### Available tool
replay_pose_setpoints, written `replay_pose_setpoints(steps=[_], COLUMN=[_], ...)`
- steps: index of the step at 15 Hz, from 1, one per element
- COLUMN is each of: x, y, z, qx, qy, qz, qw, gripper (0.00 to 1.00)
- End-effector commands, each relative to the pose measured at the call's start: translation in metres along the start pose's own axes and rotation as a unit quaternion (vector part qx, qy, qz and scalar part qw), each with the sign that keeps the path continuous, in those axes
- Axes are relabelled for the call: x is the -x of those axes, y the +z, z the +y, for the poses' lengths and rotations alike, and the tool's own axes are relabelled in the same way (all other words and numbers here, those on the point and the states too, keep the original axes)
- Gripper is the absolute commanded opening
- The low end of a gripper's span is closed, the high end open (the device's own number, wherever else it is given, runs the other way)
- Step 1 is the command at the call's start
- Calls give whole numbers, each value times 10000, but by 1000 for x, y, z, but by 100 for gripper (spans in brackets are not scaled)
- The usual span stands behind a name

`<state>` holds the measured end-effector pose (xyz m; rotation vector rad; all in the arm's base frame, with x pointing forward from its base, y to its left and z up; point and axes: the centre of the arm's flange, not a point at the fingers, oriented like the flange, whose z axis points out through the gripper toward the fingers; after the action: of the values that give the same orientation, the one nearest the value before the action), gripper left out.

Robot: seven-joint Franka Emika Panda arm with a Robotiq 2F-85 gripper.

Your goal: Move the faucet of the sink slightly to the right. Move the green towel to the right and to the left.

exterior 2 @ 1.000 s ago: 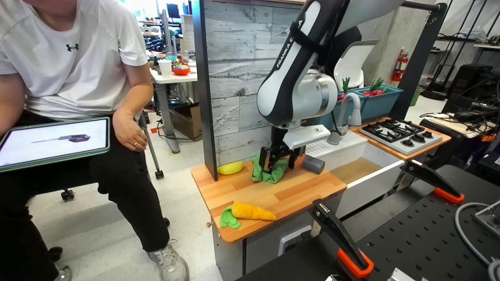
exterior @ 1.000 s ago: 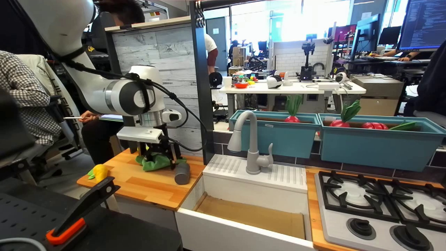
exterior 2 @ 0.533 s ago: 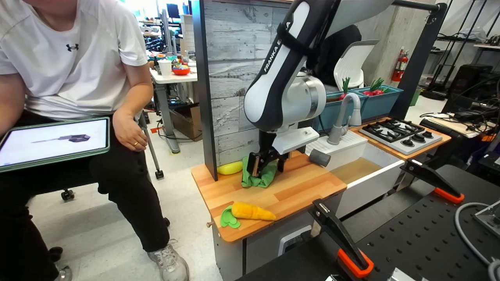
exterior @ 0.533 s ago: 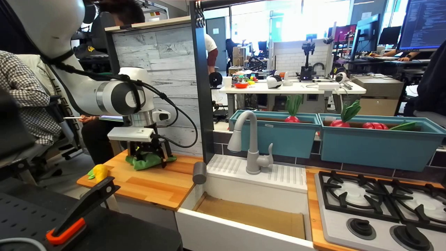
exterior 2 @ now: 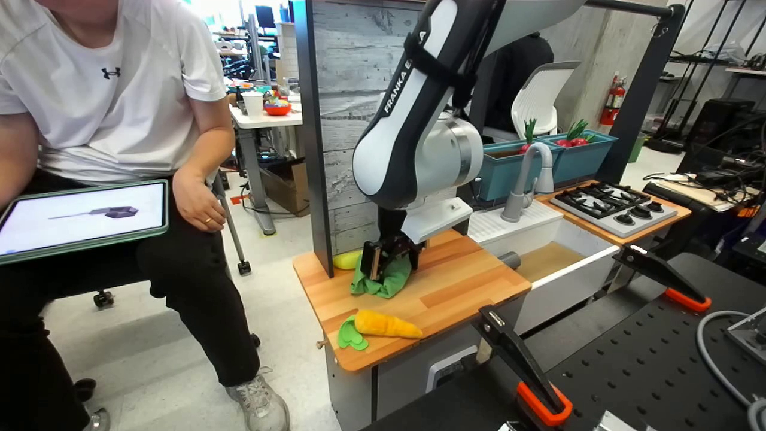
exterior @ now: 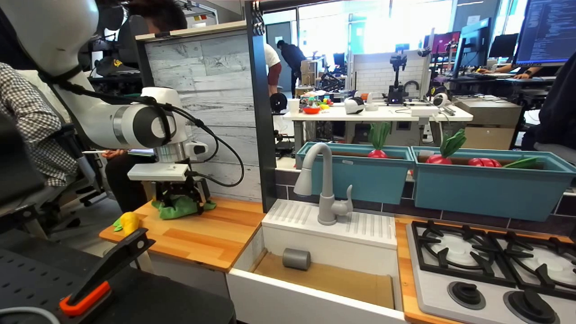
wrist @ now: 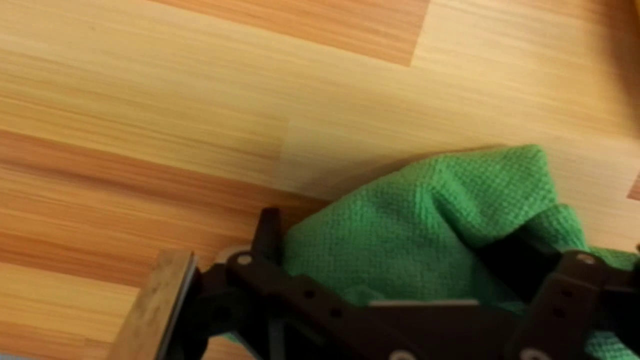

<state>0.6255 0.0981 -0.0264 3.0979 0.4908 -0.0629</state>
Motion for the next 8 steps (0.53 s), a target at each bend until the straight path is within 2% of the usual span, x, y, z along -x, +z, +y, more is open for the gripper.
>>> replay_pose_setpoints(steps=[1, 8], x=[-6, -6], y=[9, 7], z=[-24, -50], qx=[-39, -22], qy=[-308, -563], qz=[-107, -121], qw=[9995, 9983], gripper=[100, 100])
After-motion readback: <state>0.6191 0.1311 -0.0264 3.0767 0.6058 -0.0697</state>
